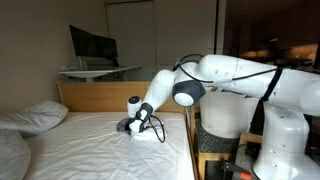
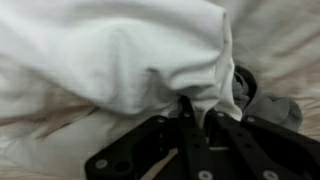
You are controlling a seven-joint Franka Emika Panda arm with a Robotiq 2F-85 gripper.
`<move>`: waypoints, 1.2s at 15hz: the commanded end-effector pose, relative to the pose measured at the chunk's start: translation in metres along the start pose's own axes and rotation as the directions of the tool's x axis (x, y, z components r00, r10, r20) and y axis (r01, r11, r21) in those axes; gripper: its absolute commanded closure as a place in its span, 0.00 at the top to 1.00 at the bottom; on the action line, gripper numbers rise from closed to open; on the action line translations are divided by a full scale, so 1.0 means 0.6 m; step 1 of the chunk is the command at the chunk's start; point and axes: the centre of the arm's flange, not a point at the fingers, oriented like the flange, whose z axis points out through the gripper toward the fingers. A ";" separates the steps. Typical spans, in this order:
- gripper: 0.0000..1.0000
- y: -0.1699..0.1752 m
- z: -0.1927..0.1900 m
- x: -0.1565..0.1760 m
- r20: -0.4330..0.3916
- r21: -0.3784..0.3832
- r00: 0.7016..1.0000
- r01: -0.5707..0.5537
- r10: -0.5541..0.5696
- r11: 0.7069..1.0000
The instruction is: Put the clothes on the bed in the laundry hamper
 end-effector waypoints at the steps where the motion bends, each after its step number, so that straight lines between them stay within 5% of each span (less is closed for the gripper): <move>1: 0.04 0.031 -0.041 0.100 0.019 -0.029 1.000 -0.002 0.003 1.000; 4: 0.03 0.059 -0.071 0.172 0.042 -0.099 0.998 0.046 -0.042 0.994; 10: 0.03 0.077 -0.147 0.310 0.129 -0.306 0.980 0.183 -0.150 0.934; 13: 0.03 0.060 -0.197 0.362 0.153 -0.354 0.974 0.212 -0.167 0.911; 18: 0.03 0.038 -0.269 0.434 0.316 -0.400 0.934 0.293 -0.169 0.868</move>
